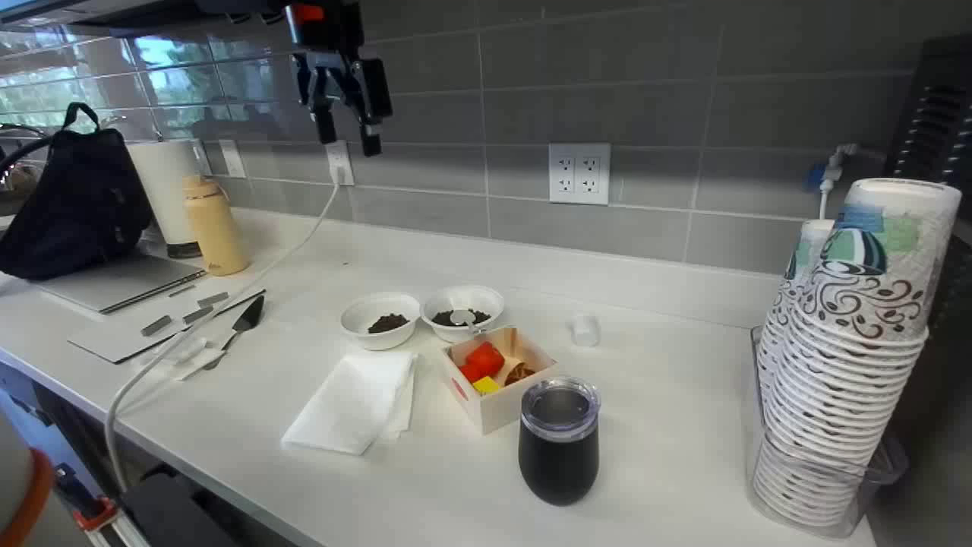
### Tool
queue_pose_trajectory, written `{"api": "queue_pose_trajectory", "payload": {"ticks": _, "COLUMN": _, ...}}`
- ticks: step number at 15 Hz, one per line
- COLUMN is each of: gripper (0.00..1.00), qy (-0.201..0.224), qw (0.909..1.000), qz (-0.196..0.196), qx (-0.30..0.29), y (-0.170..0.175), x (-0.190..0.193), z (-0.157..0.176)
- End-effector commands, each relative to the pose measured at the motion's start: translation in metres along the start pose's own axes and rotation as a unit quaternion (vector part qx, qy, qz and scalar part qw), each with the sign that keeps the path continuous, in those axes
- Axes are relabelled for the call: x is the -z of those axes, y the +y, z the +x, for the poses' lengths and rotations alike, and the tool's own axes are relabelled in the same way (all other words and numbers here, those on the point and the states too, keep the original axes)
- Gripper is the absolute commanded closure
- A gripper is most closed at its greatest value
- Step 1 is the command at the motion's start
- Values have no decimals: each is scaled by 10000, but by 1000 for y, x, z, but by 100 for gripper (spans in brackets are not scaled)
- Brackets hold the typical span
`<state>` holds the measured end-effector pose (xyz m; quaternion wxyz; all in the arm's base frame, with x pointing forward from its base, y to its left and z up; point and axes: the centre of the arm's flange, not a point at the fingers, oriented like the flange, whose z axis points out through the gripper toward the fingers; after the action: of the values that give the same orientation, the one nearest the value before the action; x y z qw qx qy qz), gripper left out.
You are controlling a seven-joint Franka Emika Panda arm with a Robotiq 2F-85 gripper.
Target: Use the silver spoon to stir the contents in the white bowl on the right.
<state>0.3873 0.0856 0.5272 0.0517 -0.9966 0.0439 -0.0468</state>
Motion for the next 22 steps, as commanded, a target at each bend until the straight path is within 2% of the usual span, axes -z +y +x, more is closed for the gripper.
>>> {"api": "queue_pose_trajectory", "payload": {"ticks": 1, "gripper": 0, "qy": 0, "qw": 10000, "qz": 0, "qx": -1, "y": 0, "x": 0, "z": 0}}
{"api": "queue_pose_trajectory", "payload": {"ticks": 18, "gripper": 0, "qy": 0, "qw": 10000, "qz": 0, "qx": 0, "y": 0, "x": 0, "z": 0}}
{"api": "queue_pose_trajectory", "payload": {"ticks": 22, "gripper": 0, "qy": -55, "qw": 10000, "qz": -50, "qx": 13, "y": 12, "x": -8, "z": -12}}
